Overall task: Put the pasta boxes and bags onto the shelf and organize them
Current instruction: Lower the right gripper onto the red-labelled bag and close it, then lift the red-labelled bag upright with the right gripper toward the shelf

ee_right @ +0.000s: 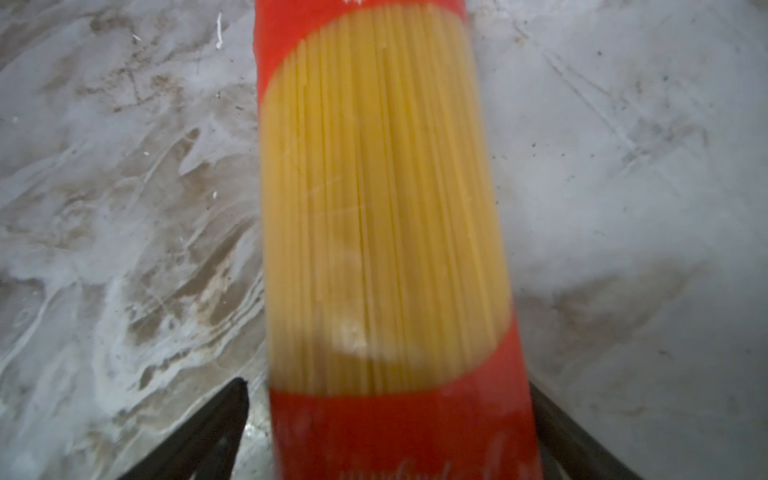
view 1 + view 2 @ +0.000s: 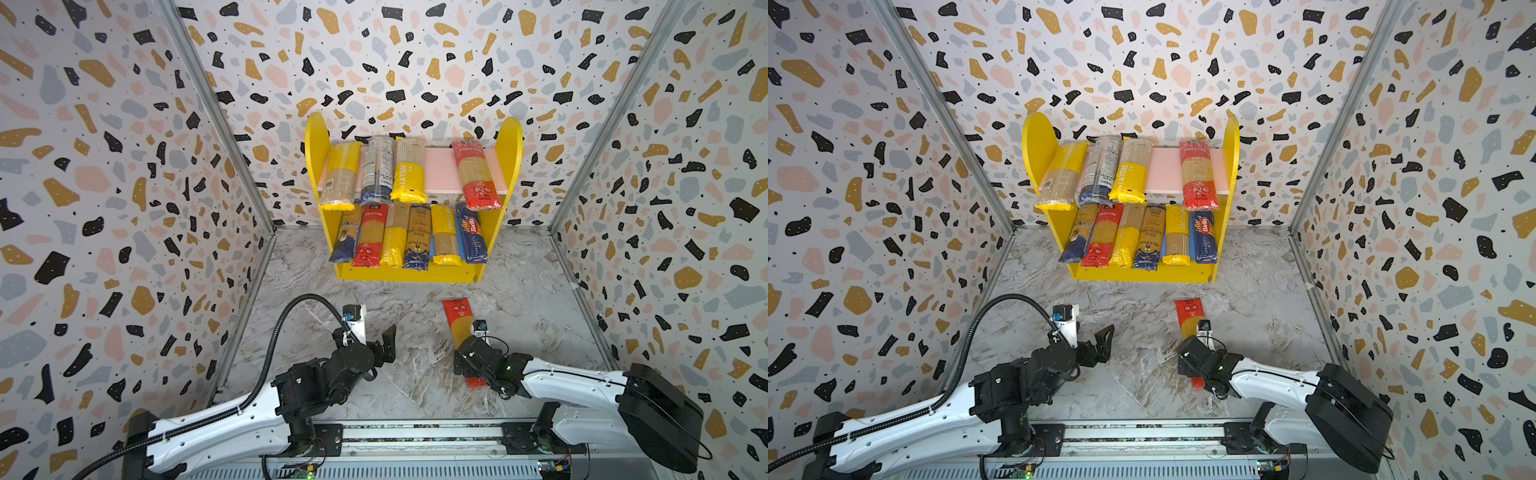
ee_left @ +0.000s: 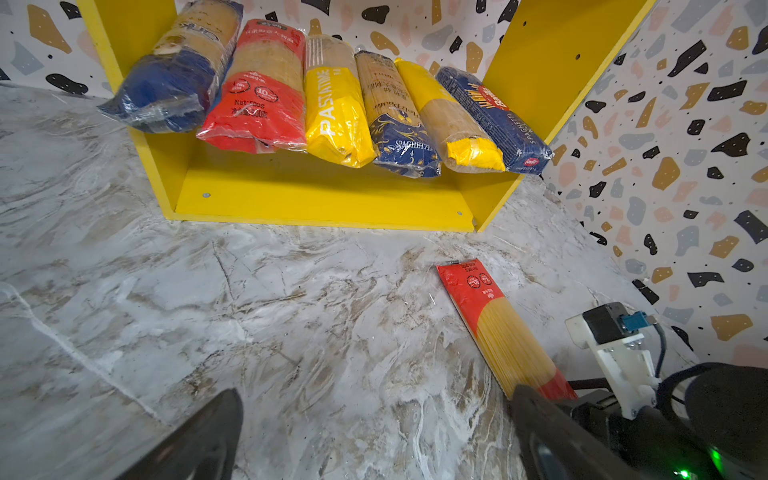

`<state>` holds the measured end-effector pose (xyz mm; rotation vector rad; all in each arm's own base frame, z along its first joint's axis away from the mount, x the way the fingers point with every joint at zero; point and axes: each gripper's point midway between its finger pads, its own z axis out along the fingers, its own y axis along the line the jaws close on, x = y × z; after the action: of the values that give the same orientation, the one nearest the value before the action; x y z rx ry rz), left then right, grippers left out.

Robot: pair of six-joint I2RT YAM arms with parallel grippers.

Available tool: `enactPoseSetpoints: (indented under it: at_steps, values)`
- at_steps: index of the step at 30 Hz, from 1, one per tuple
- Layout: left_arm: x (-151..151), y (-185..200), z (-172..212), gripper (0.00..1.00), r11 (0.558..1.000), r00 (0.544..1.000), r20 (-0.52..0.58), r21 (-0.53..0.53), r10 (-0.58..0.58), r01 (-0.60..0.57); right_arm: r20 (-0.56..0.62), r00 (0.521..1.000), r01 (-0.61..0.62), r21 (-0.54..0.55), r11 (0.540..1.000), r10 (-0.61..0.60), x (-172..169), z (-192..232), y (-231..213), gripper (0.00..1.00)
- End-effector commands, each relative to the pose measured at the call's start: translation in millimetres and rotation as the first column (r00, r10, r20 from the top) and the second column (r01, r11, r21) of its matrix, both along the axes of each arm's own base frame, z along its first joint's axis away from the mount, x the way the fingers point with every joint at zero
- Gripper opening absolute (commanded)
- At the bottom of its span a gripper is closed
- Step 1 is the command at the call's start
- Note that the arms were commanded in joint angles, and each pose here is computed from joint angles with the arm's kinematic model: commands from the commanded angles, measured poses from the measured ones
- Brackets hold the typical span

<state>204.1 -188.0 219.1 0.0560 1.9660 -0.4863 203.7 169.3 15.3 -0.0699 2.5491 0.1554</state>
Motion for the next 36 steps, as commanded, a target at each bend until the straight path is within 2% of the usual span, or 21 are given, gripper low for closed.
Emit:
enactPoseSetpoints:
  at_steps: [1,6,8,10,14,21,26,36]
  values:
    - [1.2,7.0,3.9,1.00,0.999,0.999,0.023,-0.030,0.029,-0.029,-0.238,0.971,-0.015,-0.094,0.995,-0.008,-43.8,-47.8,-17.2,0.87]
    - [-1.5,15.9,1.2,1.00,0.999,0.999,0.026,-0.036,0.040,-0.040,-0.284,0.959,-0.057,-0.123,0.991,0.020,-52.1,-57.1,-1.4,0.47]
    - [-2.8,19.0,2.0,1.00,0.998,0.999,0.028,-0.044,0.042,-0.040,-0.288,0.957,-0.070,-0.109,0.992,0.036,-52.7,-55.9,8.2,0.37]
    - [-4.1,22.7,4.4,1.00,0.998,0.999,0.032,-0.054,0.043,-0.041,-0.282,0.958,-0.083,-0.088,0.993,0.055,-51.1,-49.8,18.5,0.32]
    - [-6.1,32.3,7.4,1.00,0.997,0.998,0.041,-0.057,0.057,-0.055,-0.230,0.968,-0.108,-0.017,0.994,0.101,-45.3,-24.0,38.2,0.27]
    - [-8.5,41.9,11.0,1.00,0.995,0.996,0.052,-0.072,0.072,-0.068,-0.064,0.978,-0.179,0.214,0.960,0.196,-36.3,51.5,67.9,0.23]
    - [-7.9,42.2,13.6,1.00,0.994,0.996,0.054,-0.080,0.078,-0.073,0.030,0.973,-0.228,0.297,0.927,0.230,-37.4,102.0,69.0,0.22]
    - [-3.7,37.1,30.2,1.00,0.994,0.993,0.078,-0.077,0.084,-0.078,0.243,0.945,-0.309,0.430,0.848,0.220,-45.5,204.6,47.4,0.22]
